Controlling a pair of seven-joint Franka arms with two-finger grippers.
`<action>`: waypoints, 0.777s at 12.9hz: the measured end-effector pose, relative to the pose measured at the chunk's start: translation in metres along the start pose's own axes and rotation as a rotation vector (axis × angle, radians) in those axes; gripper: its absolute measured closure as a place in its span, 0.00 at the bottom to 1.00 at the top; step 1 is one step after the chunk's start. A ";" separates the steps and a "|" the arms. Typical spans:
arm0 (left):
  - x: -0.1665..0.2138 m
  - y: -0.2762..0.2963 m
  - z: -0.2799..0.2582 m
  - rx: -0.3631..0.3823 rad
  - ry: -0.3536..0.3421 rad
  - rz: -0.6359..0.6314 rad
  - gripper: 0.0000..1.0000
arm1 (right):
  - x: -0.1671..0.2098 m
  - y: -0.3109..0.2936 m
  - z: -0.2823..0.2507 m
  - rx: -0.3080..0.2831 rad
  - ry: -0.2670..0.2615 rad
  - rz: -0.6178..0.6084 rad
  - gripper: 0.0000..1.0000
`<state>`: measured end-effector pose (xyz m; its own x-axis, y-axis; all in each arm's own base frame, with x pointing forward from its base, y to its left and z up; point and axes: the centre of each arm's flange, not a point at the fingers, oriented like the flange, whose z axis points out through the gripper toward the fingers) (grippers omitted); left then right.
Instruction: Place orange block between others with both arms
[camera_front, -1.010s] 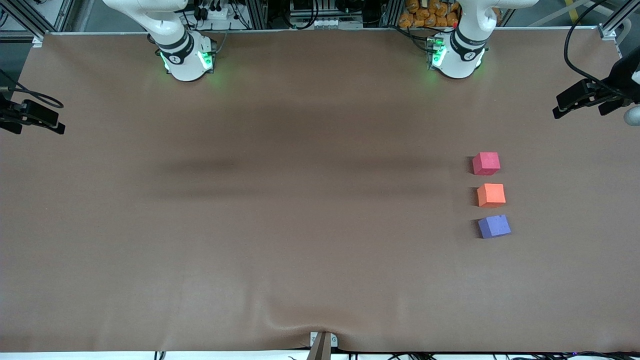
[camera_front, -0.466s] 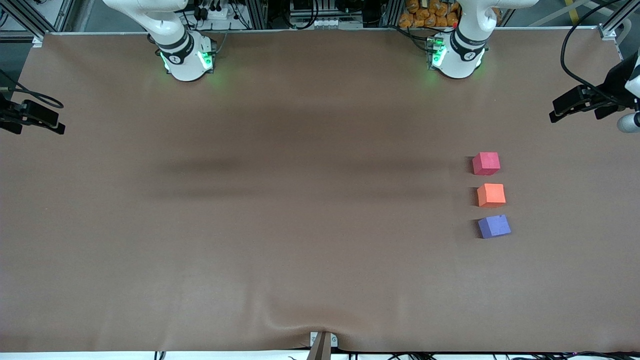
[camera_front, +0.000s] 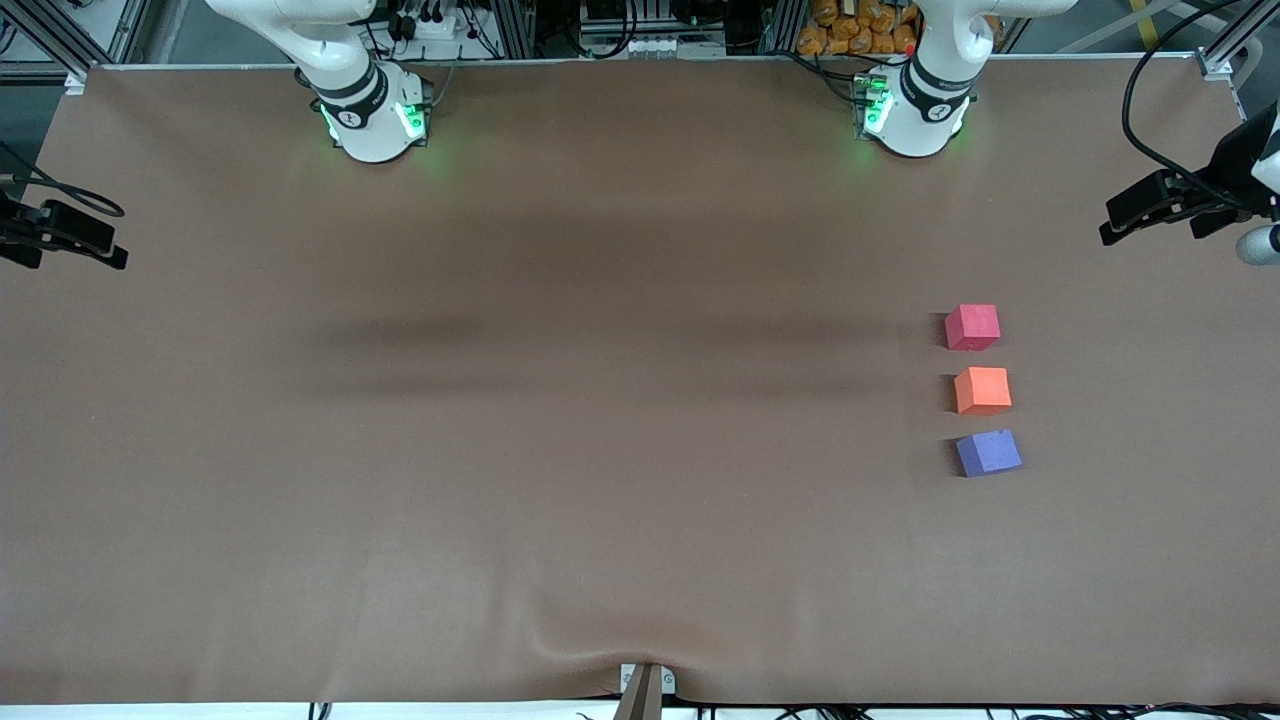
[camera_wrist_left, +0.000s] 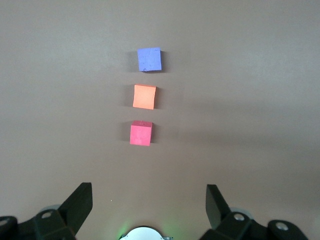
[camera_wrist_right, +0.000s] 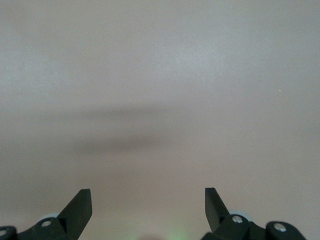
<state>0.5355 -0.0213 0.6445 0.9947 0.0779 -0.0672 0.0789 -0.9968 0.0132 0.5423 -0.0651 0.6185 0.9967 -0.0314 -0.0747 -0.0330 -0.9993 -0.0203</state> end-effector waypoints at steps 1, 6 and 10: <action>0.000 0.000 0.000 0.000 0.000 0.000 0.00 | 0.000 0.000 0.000 0.000 0.000 0.001 0.00; 0.000 0.000 -0.001 0.009 0.002 0.000 0.00 | 0.000 0.000 0.000 0.000 0.000 0.001 0.00; 0.000 0.001 -0.002 0.012 0.006 0.003 0.00 | 0.000 0.000 0.000 0.000 0.000 0.001 0.00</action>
<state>0.5354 -0.0225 0.6467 0.9953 0.0746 -0.0611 0.0748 -0.9972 0.0018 0.5423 -0.0654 0.6186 0.9967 -0.0320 -0.0744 -0.0336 -0.9992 -0.0202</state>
